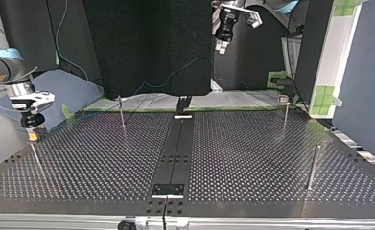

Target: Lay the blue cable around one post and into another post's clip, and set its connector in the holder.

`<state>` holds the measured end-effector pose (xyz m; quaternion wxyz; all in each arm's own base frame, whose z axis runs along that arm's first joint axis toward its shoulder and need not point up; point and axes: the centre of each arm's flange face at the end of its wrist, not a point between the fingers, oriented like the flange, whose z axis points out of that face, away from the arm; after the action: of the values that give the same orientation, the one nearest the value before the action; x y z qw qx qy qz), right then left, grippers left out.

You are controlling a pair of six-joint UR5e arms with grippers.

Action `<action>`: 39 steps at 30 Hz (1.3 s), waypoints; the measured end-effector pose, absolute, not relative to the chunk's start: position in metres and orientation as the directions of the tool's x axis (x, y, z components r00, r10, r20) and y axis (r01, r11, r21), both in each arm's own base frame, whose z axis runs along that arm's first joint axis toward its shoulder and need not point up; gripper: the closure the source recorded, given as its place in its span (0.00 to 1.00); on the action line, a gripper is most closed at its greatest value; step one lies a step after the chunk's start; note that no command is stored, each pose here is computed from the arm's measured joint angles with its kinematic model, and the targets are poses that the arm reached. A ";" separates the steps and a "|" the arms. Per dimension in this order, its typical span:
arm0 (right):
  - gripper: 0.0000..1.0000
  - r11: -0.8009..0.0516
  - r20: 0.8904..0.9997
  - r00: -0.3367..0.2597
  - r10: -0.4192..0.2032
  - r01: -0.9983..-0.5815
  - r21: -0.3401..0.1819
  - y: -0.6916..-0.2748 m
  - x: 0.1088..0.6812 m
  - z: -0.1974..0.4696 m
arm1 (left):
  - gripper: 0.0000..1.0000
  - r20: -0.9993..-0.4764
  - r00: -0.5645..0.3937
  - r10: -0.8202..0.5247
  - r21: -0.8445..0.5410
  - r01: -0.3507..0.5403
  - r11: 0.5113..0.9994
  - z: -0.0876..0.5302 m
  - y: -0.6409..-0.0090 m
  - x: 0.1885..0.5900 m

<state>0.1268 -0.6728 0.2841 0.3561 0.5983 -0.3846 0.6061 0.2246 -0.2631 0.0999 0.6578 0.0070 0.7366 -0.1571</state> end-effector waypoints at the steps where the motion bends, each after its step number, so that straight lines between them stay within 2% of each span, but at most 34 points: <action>1: 1.00 -0.452 0.999 -0.030 -0.026 -0.891 -0.039 -0.673 0.127 0.284 | 0.00 -0.971 -0.135 -0.196 -0.222 0.217 0.951 0.100 -0.263 0.225; 39: 1.00 -0.469 0.999 -0.040 0.016 -0.883 -0.028 -0.680 0.122 0.286 | 0.00 -0.971 -0.140 -0.193 -0.220 0.216 0.951 0.099 -0.263 0.224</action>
<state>0.1218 -0.6800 0.2855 0.3618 0.5909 -0.3667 0.6209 0.2241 -0.2628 0.0993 0.6558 0.0077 0.7386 -0.1558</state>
